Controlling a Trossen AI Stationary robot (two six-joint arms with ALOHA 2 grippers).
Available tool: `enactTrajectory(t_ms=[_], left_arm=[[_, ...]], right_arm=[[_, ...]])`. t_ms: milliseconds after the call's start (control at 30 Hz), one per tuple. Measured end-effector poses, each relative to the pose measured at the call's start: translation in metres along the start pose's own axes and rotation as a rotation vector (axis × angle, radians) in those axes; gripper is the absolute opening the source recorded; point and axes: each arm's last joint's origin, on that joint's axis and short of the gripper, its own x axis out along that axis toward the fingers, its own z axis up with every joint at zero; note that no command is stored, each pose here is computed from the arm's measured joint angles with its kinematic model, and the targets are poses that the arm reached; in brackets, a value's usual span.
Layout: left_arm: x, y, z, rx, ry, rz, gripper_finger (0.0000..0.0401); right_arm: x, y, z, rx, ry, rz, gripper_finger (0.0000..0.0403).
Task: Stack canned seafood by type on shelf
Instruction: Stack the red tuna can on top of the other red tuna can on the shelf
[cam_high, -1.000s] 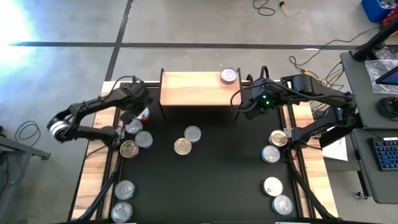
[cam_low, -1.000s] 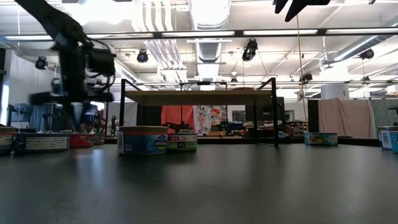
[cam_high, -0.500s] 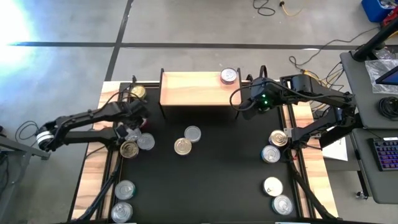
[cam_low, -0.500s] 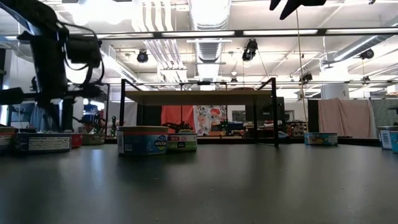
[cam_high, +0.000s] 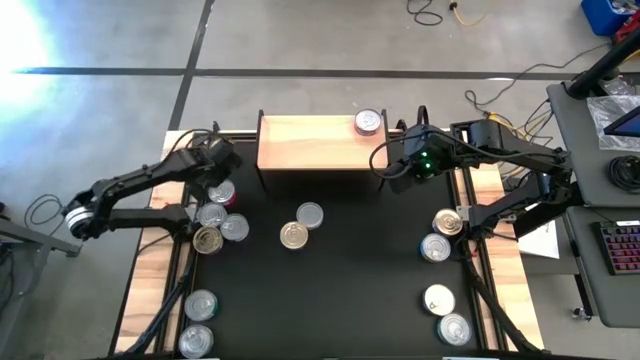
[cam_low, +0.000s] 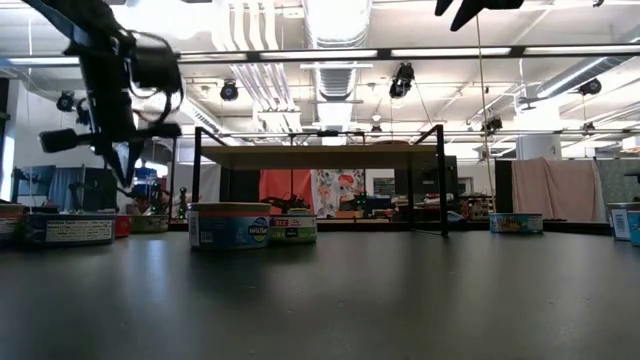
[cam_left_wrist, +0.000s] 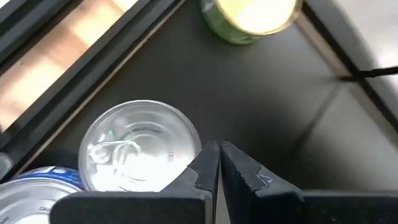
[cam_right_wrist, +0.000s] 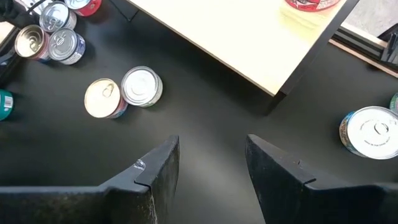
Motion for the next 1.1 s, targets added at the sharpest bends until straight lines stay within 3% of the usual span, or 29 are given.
enactTrajectory(t_ms=[167,300,700,833,967,1100], left_arm=[[0.025,0.009,-0.008,-0.002,0.04,0.137,0.0001],[0.036,0.015,-0.014,0.092,0.074,0.205,0.0001],[0.021,0.029,-0.052,0.536,0.164,0.128,0.0001],[0.011,0.032,-0.081,0.713,0.203,-0.003,0.0001],[0.0,0.028,-0.123,0.842,0.258,-0.281,0.0001],[-0.011,0.023,-0.167,0.9,0.305,-0.541,0.0001]], right_arm=[[0.0,-0.001,-0.001,-0.017,0.008,-0.006,0.0176],[0.0,-0.001,-0.002,-0.038,0.029,0.002,0.0176],[0.0,0.001,-0.004,-0.119,0.109,0.091,0.0176],[0.0,0.001,-0.004,-0.158,0.104,0.096,0.0176],[0.001,0.004,0.0,-0.188,0.081,0.121,0.0176],[0.004,0.006,0.004,-0.198,0.06,0.137,0.0176]])
